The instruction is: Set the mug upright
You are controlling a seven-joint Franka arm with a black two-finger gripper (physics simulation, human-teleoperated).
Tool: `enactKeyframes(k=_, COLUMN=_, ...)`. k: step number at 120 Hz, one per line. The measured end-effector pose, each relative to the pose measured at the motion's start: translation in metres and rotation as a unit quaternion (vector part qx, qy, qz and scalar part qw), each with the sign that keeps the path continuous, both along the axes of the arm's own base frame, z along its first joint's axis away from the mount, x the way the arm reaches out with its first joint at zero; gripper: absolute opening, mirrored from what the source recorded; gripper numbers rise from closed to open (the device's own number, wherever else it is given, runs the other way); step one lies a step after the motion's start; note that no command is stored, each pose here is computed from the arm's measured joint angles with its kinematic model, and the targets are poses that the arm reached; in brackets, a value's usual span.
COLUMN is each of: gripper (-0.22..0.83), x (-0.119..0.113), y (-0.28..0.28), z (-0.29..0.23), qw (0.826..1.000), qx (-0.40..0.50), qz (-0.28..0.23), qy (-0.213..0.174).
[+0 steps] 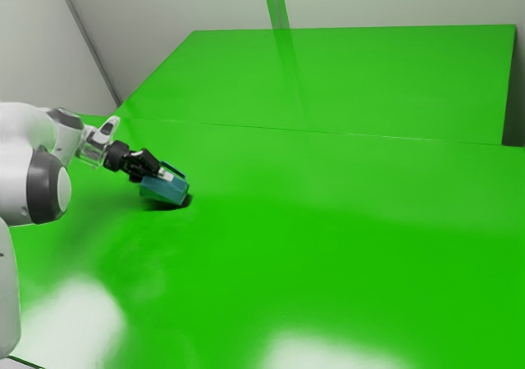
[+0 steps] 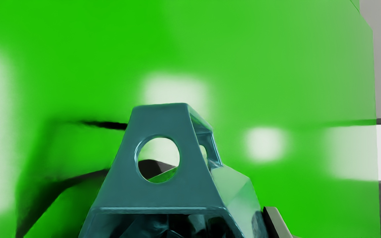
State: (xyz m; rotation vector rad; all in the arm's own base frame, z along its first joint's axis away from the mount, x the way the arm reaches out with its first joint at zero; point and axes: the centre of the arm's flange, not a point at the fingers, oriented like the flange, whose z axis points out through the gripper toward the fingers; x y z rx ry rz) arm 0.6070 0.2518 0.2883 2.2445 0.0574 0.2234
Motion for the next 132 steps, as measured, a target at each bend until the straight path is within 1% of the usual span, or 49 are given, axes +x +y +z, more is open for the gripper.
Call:
enactKeyframes(k=4, gripper=-0.11, x=0.003, y=-0.005, z=0.004, qw=1.000, qx=-0.002, qz=-0.004, qy=-0.004)
enactKeyframes(k=19, gripper=-0.13, x=0.013, y=-0.031, z=0.031, qw=0.999, qx=-0.001, qz=-0.024, qy=-0.025)
enactKeyframes(k=31, gripper=-0.14, x=0.021, y=-0.056, z=0.058, qw=0.998, qx=0.011, qz=-0.049, qy=-0.039)
enactKeyframes(k=39, gripper=-0.15, x=0.024, y=-0.081, z=0.090, qw=0.995, qx=0.039, qz=-0.081, qy=-0.051)
enactKeyframes(k=47, gripper=-0.15, x=0.025, y=-0.115, z=0.115, qw=0.987, qx=0.077, qz=-0.127, qy=-0.054)
enactKeyframes(k=53, gripper=-0.15, x=0.024, y=-0.140, z=0.125, qw=0.979, qx=0.115, qz=-0.161, qy=-0.050)
enactKeyframes(k=62, gripper=-0.15, x=0.020, y=-0.166, z=0.132, qw=0.961, qx=0.184, qz=-0.202, qy=-0.039)
enactKeyframes(k=74, gripper=-0.16, x=0.009, y=-0.180, z=0.125, qw=0.935, qx=0.269, qz=-0.230, qy=-0.021)
enactKeyframes(k=86, gripper=-0.16, x=-0.001, y=-0.188, z=0.112, qw=0.912, qx=0.333, qz=-0.240, qy=-0.015)
enactKeyframes(k=99, gripper=-0.16, x=-0.016, y=-0.200, z=0.105, qw=0.887, qx=0.387, qz=-0.250, qy=-0.018)
enactKeyframes(k=118, gripper=-0.16, x=-0.034, y=-0.221, z=0.096, qw=0.862, qx=0.438, qz=-0.253, qy=-0.038)
enactKeyframes(k=132, gripper=-0.16, x=-0.046, y=-0.232, z=0.091, qw=0.852, qx=0.459, qz=-0.246, qy=-0.053)
